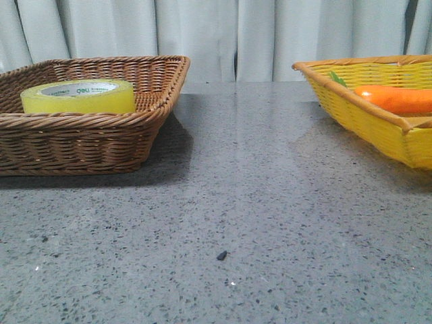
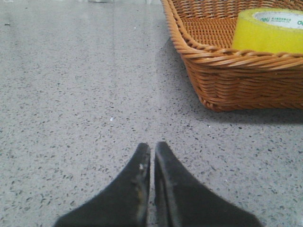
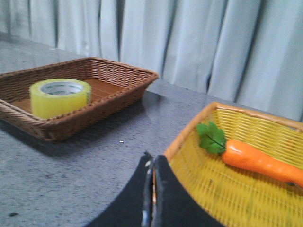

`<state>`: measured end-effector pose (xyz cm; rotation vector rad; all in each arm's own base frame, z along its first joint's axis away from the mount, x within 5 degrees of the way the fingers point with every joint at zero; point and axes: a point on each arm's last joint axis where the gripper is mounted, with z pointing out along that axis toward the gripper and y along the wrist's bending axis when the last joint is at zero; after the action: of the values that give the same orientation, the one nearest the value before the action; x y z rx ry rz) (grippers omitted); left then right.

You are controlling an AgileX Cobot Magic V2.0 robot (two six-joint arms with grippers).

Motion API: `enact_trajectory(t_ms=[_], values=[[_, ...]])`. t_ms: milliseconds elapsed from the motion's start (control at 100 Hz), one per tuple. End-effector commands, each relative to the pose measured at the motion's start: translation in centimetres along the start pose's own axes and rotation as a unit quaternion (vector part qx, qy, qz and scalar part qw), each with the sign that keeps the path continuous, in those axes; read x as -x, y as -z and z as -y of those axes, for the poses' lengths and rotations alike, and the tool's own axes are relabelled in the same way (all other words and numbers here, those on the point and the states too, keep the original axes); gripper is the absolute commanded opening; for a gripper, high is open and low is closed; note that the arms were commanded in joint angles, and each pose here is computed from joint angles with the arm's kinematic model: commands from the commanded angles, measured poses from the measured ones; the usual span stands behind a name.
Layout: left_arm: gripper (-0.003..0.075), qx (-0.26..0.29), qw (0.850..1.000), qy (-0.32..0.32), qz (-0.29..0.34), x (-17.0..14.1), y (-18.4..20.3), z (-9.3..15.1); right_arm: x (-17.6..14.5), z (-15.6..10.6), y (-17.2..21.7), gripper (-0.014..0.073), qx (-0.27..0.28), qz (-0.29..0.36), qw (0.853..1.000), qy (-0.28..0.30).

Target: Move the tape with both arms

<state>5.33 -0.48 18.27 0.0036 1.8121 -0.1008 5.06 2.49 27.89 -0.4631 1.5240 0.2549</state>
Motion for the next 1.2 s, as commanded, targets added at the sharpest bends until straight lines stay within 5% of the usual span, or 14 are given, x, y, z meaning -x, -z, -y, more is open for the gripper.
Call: enact_trajectory(t_ms=[0, 500, 830, 1190], values=[[-0.0021, -0.002, 0.999, 0.009, 0.035, 0.2, 0.1, 0.0, 0.3, 0.3, 0.2, -0.0074, -0.031, 0.047, 0.998, 0.007], [-0.0021, -0.002, 0.999, 0.009, 0.035, 0.2, 0.1, 0.0, -7.6, 1.4, 0.2, -0.0074, -0.212, 0.006, 0.977, -0.029], [-0.0020, -0.002, 0.999, 0.009, 0.035, 0.2, 0.1, 0.0, -10.1, 1.3, 0.7, -0.0074, -0.244, -0.099, 0.962, -0.066], [-0.0021, -0.002, 0.999, 0.009, 0.035, 0.2, 0.1, 0.0, -10.6, 1.3, 0.9, -0.0074, -0.258, -0.127, 0.955, -0.075]])
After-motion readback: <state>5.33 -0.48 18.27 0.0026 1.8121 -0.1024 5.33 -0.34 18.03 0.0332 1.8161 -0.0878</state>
